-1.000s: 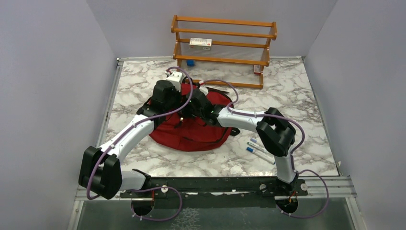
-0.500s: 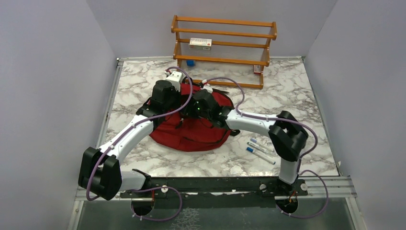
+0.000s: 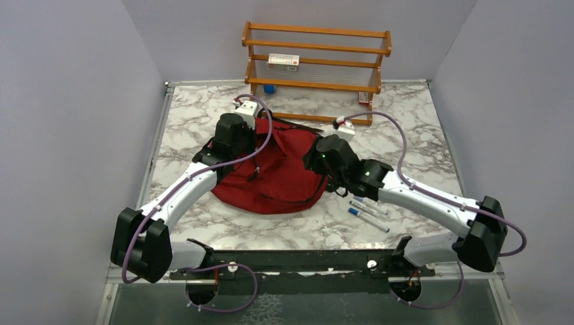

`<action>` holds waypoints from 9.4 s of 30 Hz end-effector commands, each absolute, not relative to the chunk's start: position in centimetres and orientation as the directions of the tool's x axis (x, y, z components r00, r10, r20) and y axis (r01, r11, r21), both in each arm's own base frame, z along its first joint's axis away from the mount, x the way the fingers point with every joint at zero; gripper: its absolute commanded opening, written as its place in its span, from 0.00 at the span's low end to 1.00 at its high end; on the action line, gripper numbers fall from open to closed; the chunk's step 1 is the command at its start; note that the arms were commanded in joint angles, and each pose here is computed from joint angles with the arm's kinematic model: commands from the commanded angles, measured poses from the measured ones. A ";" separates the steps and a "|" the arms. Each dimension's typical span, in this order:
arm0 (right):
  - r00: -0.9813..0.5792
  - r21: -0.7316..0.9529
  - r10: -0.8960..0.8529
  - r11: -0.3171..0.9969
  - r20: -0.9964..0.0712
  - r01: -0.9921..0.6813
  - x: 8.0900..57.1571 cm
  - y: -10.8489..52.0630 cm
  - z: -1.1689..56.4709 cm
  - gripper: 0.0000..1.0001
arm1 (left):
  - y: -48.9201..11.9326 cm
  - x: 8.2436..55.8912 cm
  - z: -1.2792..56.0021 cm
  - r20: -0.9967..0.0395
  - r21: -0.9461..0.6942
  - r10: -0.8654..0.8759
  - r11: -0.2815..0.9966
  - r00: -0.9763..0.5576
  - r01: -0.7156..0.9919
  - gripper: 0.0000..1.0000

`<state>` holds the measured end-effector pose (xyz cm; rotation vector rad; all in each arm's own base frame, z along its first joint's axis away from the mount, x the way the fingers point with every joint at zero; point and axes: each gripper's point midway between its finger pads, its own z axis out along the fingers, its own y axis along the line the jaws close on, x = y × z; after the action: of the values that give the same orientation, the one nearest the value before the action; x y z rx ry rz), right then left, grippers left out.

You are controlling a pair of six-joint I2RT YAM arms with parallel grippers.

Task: Pack the student bag
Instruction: Place the stationery in the student bag, then pick up the stationery from the center of the board, then place the stationery in the student bag.

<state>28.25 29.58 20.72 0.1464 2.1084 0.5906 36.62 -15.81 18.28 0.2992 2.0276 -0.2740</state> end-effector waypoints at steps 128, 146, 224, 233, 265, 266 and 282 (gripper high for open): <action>-0.504 0.146 0.790 0.577 -0.349 0.804 15.3 8.2 -0.2 0.49 | -15.4 37.5 20.2 -0.916 -0.041 0.090 0.949 -0.391 0.314 0.00; -0.559 0.100 0.737 0.634 -0.379 0.767 15.8 8.1 -1.1 0.44 | -15.3 37.5 20.2 -0.916 -0.034 0.095 0.950 -0.390 0.311 0.00; -0.634 0.305 0.205 0.951 -0.745 -0.050 26.2 16.0 13.9 0.01 | -14.5 37.6 20.8 -0.921 -0.019 0.097 0.956 -0.376 0.293 0.00; -0.620 0.501 0.102 0.696 -0.778 -0.514 25.5 25.6 22.0 0.00 | -14.2 37.6 20.9 -0.924 -0.018 0.094 0.958 -0.371 0.287 0.00; -0.967 0.760 -0.060 0.608 -0.246 -0.231 30.7 38.5 14.6 0.00 | -15.8 36.4 22.6 -0.951 -0.043 0.084 0.916 -0.296 0.399 0.00; -0.967 0.763 -0.050 0.604 -0.250 -0.228 31.1 38.8 14.7 0.01 | -15.9 36.4 22.5 -0.951 -0.044 0.085 0.915 -0.297 0.401 0.00; -0.957 0.809 0.067 0.554 -0.281 -0.198 35.7 44.3 15.0 0.00 | -16.4 36.4 22.2 -0.948 -0.053 0.088 0.905 -0.307 0.422 0.00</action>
<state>34.69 42.01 15.18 -0.1244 2.5617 1.3482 35.86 -15.71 19.42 0.3677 1.9729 -0.3045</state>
